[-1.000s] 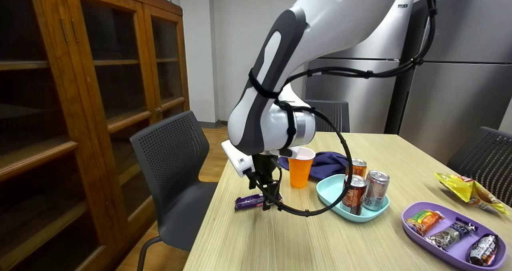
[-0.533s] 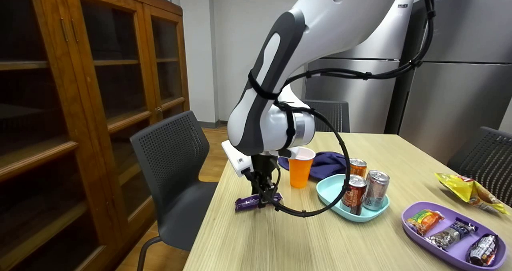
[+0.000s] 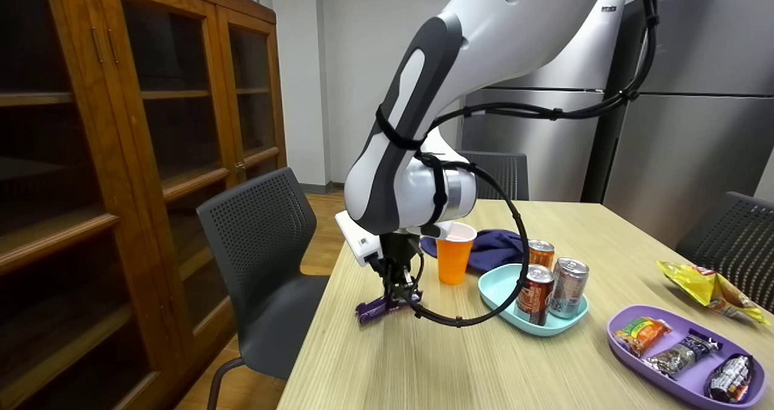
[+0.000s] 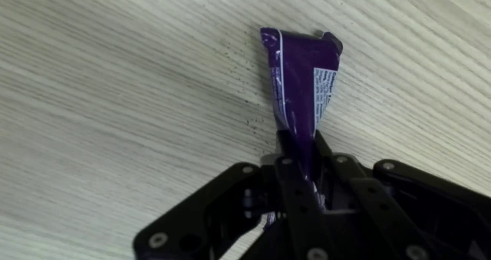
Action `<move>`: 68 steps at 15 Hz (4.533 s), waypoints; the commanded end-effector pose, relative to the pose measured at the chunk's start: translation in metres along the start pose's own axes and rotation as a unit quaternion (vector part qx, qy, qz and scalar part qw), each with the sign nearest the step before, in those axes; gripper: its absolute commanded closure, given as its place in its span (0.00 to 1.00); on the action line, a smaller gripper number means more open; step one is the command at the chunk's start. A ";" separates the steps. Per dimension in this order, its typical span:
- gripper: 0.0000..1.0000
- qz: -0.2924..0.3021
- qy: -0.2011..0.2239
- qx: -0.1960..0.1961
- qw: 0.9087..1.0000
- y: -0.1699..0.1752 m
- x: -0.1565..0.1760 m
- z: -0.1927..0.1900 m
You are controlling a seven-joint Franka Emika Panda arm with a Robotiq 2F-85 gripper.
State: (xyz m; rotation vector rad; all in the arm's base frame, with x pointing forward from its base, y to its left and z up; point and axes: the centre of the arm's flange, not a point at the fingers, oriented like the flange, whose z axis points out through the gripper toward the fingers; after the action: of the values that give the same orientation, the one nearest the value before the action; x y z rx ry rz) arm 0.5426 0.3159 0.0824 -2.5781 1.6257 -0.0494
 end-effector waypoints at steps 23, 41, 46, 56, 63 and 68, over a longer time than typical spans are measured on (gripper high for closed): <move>0.96 -0.064 0.019 0.026 0.997 0.075 0.019 -0.157; 0.96 0.045 0.035 0.027 0.998 0.161 0.161 -0.210; 0.96 0.086 0.043 0.021 0.995 0.194 0.210 -0.209; 0.96 0.074 0.027 0.007 0.997 0.243 0.309 -0.180; 0.96 0.022 0.008 -0.040 0.999 0.251 0.338 -0.138; 0.96 0.014 -0.001 -0.078 0.997 0.259 0.358 -0.108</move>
State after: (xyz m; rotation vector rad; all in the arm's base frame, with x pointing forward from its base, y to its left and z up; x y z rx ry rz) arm 0.4429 -0.1097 0.1714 -2.6161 1.7537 0.0316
